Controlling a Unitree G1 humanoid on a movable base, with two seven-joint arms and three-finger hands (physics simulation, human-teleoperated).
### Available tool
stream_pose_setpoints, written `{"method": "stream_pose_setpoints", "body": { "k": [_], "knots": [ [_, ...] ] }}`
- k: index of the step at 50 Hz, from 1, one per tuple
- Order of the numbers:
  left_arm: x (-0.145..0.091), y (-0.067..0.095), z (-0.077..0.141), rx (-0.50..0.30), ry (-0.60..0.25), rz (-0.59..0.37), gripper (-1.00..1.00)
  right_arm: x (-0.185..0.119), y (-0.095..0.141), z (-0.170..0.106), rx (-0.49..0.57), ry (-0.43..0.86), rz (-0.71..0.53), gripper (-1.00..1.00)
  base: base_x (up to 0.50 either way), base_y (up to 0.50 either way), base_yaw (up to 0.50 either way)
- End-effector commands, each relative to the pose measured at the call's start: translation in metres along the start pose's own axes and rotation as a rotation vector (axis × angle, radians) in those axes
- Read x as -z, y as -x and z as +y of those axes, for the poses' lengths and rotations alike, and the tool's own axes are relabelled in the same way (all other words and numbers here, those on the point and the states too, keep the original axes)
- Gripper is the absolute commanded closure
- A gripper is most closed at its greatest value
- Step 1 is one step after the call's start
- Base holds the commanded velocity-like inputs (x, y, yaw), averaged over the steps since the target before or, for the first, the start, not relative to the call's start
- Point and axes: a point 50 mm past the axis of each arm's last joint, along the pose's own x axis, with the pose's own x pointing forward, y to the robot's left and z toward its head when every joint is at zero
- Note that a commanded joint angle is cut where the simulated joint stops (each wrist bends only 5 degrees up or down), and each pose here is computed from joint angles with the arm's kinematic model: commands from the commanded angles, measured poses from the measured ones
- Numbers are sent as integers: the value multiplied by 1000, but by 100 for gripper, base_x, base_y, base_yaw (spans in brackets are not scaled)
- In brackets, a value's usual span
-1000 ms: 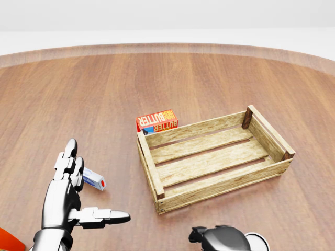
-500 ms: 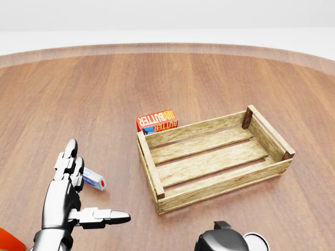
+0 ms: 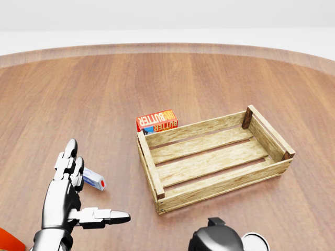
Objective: Pick up the tomato sauce, and put it in the wooden tray.
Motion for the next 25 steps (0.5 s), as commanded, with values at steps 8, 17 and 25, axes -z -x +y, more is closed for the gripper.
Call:
{"method": "stream_pose_setpoints", "body": {
  "k": [8, 17, 25],
  "knots": [
    [1, -1, 0, 0, 1, 1, -100, -11, -2, -14, 46, 25, -34, 100, 0, 0, 0],
    [1, -1, 0, 1, 0, 1, -100, -14, -1, -18, 57, 27, -45, 100, 0, 0, 0],
    [1, 0, 0, 1, -1, 1, -100, -23, 4, -31, 89, 24, -76, 100, 0, 0, 0]
  ]
}}
